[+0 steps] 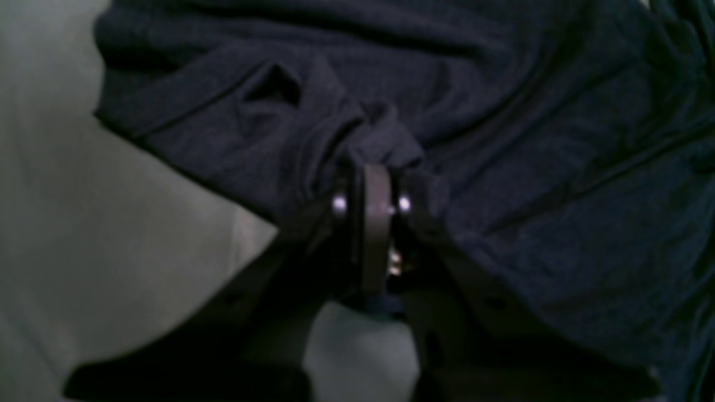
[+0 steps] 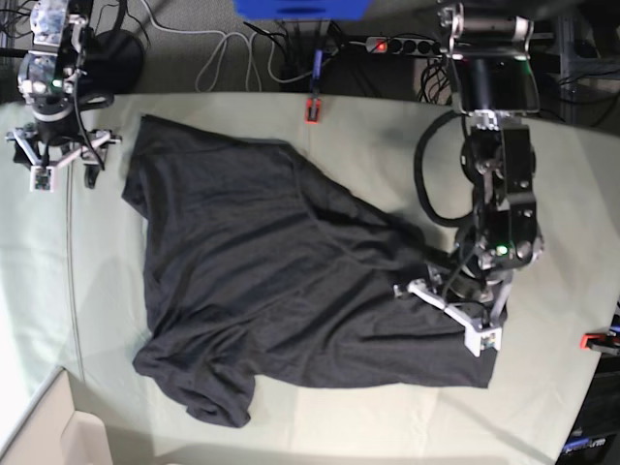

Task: Layout the t-shirt on the table in an organized manner, then fold the t-shirt properly
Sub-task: 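Move the left gripper down along the shirt side to grasp it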

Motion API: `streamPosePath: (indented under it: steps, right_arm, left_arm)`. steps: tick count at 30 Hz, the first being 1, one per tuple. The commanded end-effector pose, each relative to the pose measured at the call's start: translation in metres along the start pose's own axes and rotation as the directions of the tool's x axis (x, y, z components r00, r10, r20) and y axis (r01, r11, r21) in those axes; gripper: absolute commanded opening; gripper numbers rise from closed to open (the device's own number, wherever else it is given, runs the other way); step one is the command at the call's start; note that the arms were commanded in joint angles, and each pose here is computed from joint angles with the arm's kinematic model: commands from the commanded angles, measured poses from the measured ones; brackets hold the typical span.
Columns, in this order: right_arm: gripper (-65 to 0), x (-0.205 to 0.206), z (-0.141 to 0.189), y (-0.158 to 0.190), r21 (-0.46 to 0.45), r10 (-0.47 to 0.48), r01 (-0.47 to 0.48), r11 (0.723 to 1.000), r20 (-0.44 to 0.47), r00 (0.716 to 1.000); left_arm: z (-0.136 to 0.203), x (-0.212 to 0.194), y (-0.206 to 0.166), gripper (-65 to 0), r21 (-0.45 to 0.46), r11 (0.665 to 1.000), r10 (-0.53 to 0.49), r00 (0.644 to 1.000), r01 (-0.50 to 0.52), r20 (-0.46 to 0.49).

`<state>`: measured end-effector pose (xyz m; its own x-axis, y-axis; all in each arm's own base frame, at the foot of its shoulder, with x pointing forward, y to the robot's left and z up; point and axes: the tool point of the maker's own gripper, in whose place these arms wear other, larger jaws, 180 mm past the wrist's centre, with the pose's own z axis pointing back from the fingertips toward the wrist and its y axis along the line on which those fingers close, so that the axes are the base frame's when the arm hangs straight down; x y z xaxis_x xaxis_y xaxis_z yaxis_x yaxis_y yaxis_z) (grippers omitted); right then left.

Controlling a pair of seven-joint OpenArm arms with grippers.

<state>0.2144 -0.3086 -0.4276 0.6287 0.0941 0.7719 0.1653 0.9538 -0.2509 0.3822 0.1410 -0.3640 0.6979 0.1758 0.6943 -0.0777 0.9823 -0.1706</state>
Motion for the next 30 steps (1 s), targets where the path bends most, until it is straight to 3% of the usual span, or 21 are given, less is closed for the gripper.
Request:
streamPosePath:
  steps: [1,5,8,15,17,24,30]
  right_arm:
    - [-16.4,0.013,0.000,-0.005,-0.009,0.007,-0.007,1.000,0.045,0.999]
    - [-16.4,0.013,0.000,-0.006,-0.011,0.008,-0.008,1.000,0.045,0.999]
    - [-16.4,0.014,0.000,-0.007,-0.012,0.009,-0.009,1.000,0.047,0.999]
    - [-16.4,0.014,0.000,-0.007,-0.012,0.009,-0.009,1.000,0.047,0.999]
    - [-16.4,0.014,0.000,-0.007,-0.012,0.009,-0.009,1.000,0.045,0.999]
    - [-16.4,0.022,-0.004,-0.006,-0.012,0.004,-0.004,1.000,0.063,0.998]
    - [-16.4,0.023,-0.004,-0.006,-0.012,0.004,-0.003,1.000,0.066,0.998]
  left_arm:
    - [0.011,0.029,-0.006,-64.6,-0.015,1.000,-0.009,0.996,0.011,0.094]
    - [0.056,0.044,-0.007,-64.7,-0.008,0.999,-0.030,0.976,0.033,0.215]
    - [0.092,0.040,0.016,-64.7,0.045,0.999,-0.011,0.961,-0.001,0.275]
    - [0.103,-0.030,0.083,-64.7,0.199,0.978,0.039,0.990,-0.066,0.134]
    - [0.105,-0.042,0.099,-64.7,0.233,0.972,0.020,0.995,-0.043,0.097]
    - [0.107,-0.058,0.109,-64.5,0.241,0.968,-0.080,0.997,0.074,0.017]
    - [0.060,-0.053,0.078,-64.0,0.158,0.984,-0.076,0.997,0.079,-0.024]
